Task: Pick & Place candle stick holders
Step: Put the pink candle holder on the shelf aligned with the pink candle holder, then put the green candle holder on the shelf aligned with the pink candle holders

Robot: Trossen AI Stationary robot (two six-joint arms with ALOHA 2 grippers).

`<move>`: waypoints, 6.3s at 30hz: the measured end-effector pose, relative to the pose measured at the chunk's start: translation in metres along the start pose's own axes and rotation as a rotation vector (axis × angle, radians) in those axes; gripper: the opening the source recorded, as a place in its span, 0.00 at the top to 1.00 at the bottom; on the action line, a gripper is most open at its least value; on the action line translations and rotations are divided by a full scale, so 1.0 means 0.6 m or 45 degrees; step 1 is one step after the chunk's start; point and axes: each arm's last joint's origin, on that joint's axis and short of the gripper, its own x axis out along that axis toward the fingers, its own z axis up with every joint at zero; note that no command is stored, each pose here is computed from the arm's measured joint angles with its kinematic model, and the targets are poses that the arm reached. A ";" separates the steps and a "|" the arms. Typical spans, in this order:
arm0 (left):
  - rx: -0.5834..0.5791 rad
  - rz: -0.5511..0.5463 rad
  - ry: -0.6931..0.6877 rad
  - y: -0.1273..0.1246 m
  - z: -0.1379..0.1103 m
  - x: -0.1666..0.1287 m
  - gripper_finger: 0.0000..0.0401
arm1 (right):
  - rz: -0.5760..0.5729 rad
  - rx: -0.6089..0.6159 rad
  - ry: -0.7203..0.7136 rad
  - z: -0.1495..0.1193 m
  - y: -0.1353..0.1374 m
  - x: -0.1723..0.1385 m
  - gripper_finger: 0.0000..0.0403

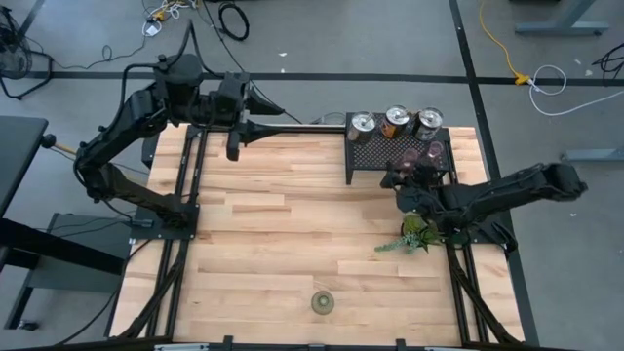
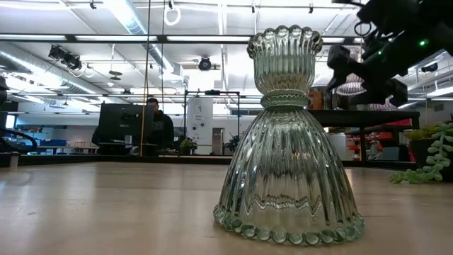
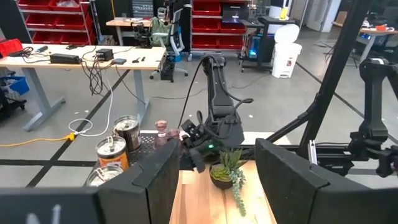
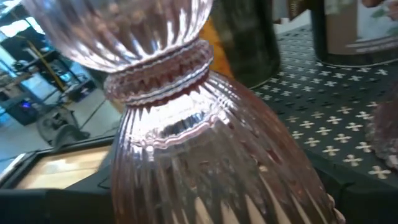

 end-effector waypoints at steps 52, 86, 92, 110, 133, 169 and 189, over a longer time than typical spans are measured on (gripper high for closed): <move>0.002 -0.002 -0.001 0.000 0.000 0.000 0.47 | -0.146 -0.101 -0.029 0.035 -0.027 0.086 0.18; 0.001 -0.002 -0.001 0.000 0.000 0.000 0.47 | -0.067 -0.044 -0.235 0.073 -0.005 0.094 0.37; 0.001 -0.002 -0.001 0.000 0.000 0.000 0.47 | -0.025 -0.060 -0.215 0.073 -0.002 0.094 0.37; 0.002 -0.002 -0.001 0.000 0.000 0.000 0.47 | -0.005 -0.178 -0.360 0.137 0.045 0.080 0.37; -0.219 -0.192 0.814 -0.176 -0.264 0.096 0.51 | 0.373 -0.524 -0.233 0.254 0.182 -0.074 0.37; -0.376 -0.266 0.313 -0.458 -0.644 0.203 0.51 | 0.738 -0.385 0.607 0.187 0.157 -0.151 0.37; -0.269 -0.099 0.261 -0.454 -0.631 0.293 0.39 | 0.778 -0.532 0.718 0.166 0.161 -0.150 0.37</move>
